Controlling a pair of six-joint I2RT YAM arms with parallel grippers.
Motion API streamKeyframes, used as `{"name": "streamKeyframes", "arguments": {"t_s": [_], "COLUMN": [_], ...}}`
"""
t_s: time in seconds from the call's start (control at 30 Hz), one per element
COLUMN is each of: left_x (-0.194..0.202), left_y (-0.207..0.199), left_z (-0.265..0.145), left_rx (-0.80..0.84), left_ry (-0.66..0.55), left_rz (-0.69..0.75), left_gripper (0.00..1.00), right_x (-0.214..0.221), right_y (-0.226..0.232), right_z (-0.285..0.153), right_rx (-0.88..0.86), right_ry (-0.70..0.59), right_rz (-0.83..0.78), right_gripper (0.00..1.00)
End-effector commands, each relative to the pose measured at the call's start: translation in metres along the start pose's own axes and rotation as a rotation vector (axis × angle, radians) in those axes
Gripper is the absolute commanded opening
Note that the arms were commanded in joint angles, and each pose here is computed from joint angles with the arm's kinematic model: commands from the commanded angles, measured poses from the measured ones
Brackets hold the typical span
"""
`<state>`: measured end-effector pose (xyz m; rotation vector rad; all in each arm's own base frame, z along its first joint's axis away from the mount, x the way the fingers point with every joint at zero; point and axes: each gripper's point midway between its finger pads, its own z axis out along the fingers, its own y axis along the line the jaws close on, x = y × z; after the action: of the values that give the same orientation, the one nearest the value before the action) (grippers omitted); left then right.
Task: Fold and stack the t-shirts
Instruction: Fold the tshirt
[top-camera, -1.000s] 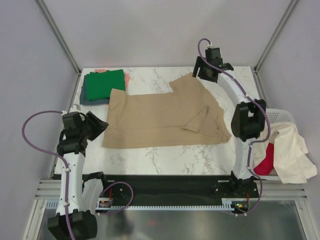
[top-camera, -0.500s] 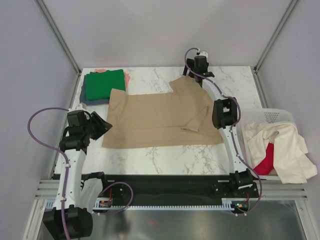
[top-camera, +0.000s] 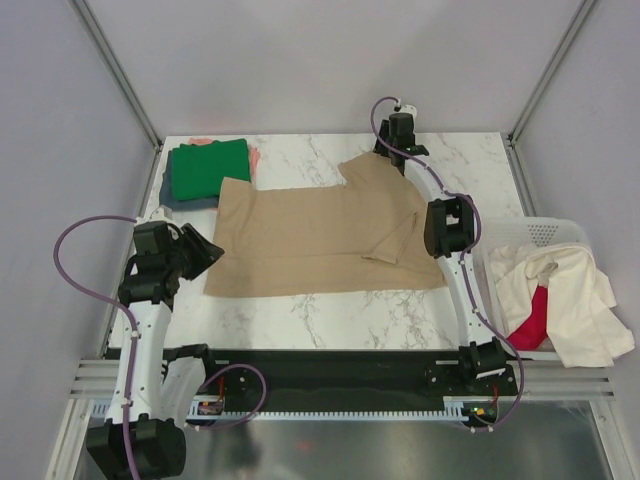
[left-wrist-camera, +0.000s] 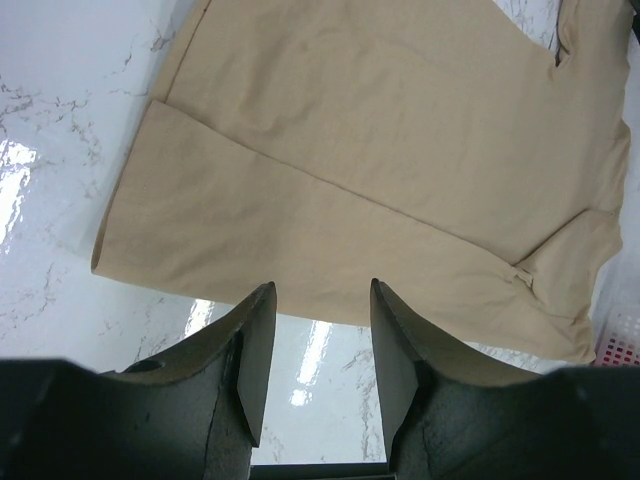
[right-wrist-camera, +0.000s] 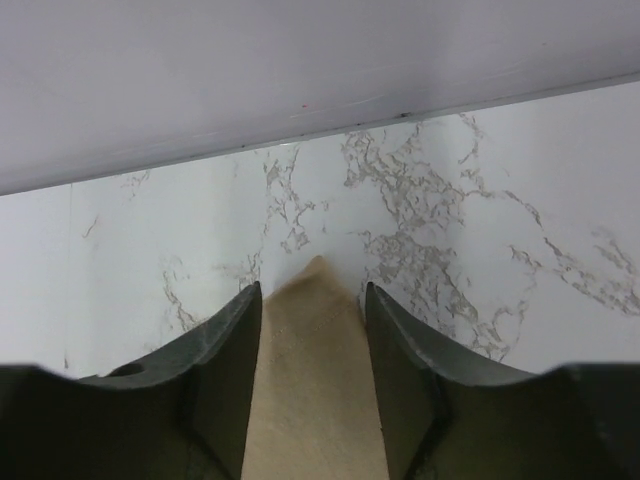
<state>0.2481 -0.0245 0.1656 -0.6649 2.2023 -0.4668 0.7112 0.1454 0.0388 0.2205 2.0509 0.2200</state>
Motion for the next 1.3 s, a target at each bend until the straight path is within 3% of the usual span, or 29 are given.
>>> {"name": "streamKeyframes", "arguments": {"t_s": [0.0,0.23,0.33,0.57,0.6,0.73,0.77,0.8,0.87,0.93,1.07,1.13,1.17,1.27], "left_x": [-0.005,-0.006,-0.007,-0.024,-0.029,-0.069,-0.095,-0.1,-0.138,-0.15,-0.192,-0.186,-0.201,-0.194], "left_y": [-0.006,-0.006,-0.004,0.005,0.005,-0.013,-0.029,-0.025,-0.043,-0.039,-0.069,-0.063,-0.072,-0.059], "left_z": [-0.002,-0.002,-0.002,0.005,0.008,0.027,0.027,0.047,0.052,0.087,0.138,0.177,0.18,0.213], "left_rx": [0.028,0.025,0.018,-0.052,-0.055,-0.013,0.027,0.001,0.015,-0.009,0.085,0.098,0.119,0.098], "left_ry": [-0.021,-0.025,-0.028,-0.062,-0.076,-0.169,-0.233,-0.201,-0.253,-0.217,-0.181,-0.103,-0.121,-0.042], "left_rz": [0.051,0.051,0.05,0.024,0.017,-0.007,0.007,0.009,0.042,0.058,0.128,0.172,0.199,0.24], "left_gripper": [0.5,0.5,0.5,0.5,0.5,0.48,0.48,0.48,0.48,0.48,0.49,0.49,0.49,0.49], "right_x": [0.013,0.019,0.021,0.006,-0.024,-0.025,-0.025,-0.026,-0.018,-0.012,-0.009,-0.008,-0.01,-0.009], "right_y": [0.004,-0.001,-0.002,0.005,0.016,0.021,0.025,0.026,0.029,0.03,0.034,0.035,0.036,0.036], "right_z": [0.001,0.0,0.0,-0.024,-0.042,-0.066,-0.07,-0.073,-0.073,-0.072,-0.073,-0.074,-0.076,-0.077], "right_rx": [-0.015,-0.025,-0.036,-0.076,-0.101,-0.141,-0.147,-0.152,-0.174,-0.184,-0.203,-0.216,-0.221,-0.228], "right_ry": [0.033,0.067,0.074,0.046,-0.007,-0.041,-0.041,-0.044,-0.024,-0.011,0.002,0.0,-0.002,-0.003], "right_rz": [0.007,0.023,0.03,0.017,0.037,0.062,0.061,0.064,0.082,0.093,0.108,0.114,0.12,0.127], "right_gripper": [0.49,0.09,0.0,0.0,0.0,0.0,0.0,0.0,0.0,0.0,0.0,0.0,0.0,0.0]}}
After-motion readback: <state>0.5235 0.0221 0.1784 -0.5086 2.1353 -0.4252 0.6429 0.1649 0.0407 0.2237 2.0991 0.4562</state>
